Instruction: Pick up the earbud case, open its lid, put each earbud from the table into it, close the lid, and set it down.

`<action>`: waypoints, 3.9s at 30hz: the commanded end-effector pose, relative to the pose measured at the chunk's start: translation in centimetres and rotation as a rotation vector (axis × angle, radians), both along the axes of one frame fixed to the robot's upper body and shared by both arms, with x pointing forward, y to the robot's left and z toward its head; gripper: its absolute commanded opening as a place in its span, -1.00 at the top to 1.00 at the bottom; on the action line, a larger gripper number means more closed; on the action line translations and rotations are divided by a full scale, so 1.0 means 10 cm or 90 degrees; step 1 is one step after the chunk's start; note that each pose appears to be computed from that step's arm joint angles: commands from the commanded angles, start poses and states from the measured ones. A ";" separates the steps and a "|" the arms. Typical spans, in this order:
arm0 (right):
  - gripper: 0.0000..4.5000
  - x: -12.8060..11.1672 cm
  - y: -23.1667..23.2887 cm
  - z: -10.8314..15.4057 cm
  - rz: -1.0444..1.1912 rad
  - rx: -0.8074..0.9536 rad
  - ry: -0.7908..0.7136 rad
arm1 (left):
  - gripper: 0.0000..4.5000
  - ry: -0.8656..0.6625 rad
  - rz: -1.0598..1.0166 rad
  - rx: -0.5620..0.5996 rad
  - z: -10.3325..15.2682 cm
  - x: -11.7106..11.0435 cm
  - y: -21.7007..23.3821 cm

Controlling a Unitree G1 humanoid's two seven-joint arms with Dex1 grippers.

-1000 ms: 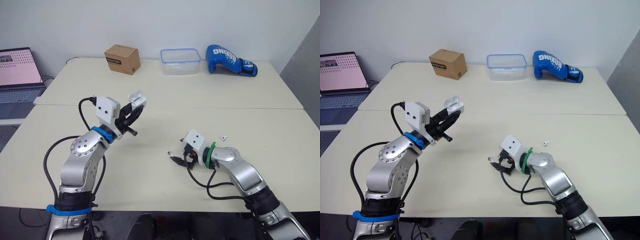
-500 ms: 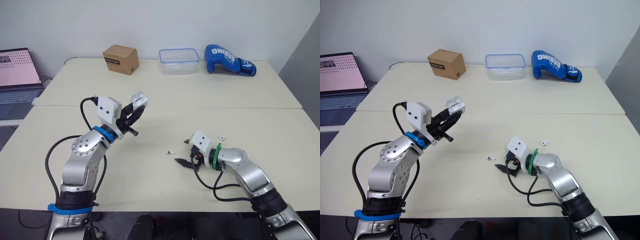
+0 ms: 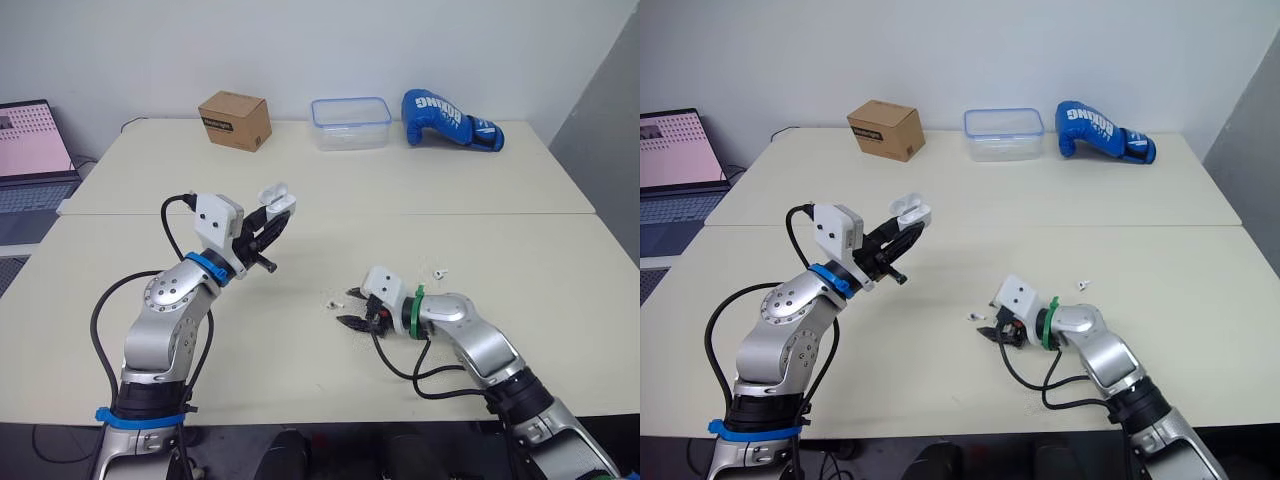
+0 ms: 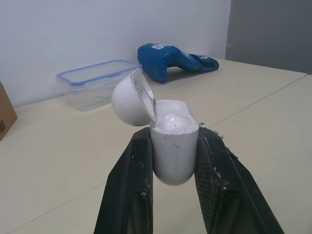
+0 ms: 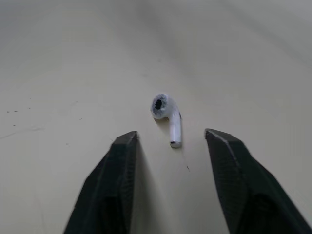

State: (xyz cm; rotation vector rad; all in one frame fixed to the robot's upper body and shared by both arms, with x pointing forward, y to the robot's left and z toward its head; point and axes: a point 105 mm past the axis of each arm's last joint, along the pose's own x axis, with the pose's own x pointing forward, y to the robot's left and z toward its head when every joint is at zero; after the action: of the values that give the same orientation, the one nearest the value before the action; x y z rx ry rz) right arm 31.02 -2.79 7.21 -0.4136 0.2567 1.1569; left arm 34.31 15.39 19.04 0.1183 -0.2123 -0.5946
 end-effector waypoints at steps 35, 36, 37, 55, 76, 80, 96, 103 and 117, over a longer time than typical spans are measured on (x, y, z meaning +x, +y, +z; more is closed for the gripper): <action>0.98 -0.76 -2.95 0.12 -0.212 -0.258 0.196 | 0.66 -0.019 -0.007 -0.009 0.04 -0.05 -0.03; 0.98 -0.74 -2.95 0.11 -0.215 -0.256 0.193 | 0.66 -0.019 -0.009 -0.010 0.04 -0.05 -0.05; 0.98 -0.73 -2.95 0.09 -0.216 -0.254 0.191 | 0.66 -0.019 -0.010 -0.010 0.04 -0.05 -0.07; -0.99 -0.66 -2.89 0.34 -0.145 -0.319 0.159 | 0.66 -0.015 -0.010 -0.010 0.02 -0.07 -0.05; 0.97 -0.75 -2.58 0.45 -0.102 -0.380 0.212 | 0.66 -0.022 -0.022 -0.010 0.03 -0.09 -0.12; 0.97 -0.74 -2.62 0.39 -0.110 -0.388 0.208 | 0.66 -0.023 -0.023 -0.009 0.03 -0.10 -0.13; 0.97 -0.57 -2.77 0.37 -0.161 -0.383 0.176 | 0.66 -0.021 -0.027 -0.007 0.03 -0.11 -0.13; 0.97 -0.53 -2.79 0.39 -0.164 -0.382 0.174 | 0.66 -0.020 -0.026 -0.008 0.02 -0.11 -0.13; 0.97 -0.63 -2.76 0.38 -0.102 -0.406 0.191 | 0.66 -0.019 -0.021 -0.009 0.01 -0.12 -0.11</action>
State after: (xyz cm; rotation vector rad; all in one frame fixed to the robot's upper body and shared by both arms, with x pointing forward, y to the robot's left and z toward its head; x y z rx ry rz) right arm 24.64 -30.53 10.38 -0.7423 0.9275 0.9500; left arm 33.63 14.30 17.70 0.0897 -0.1900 -0.6233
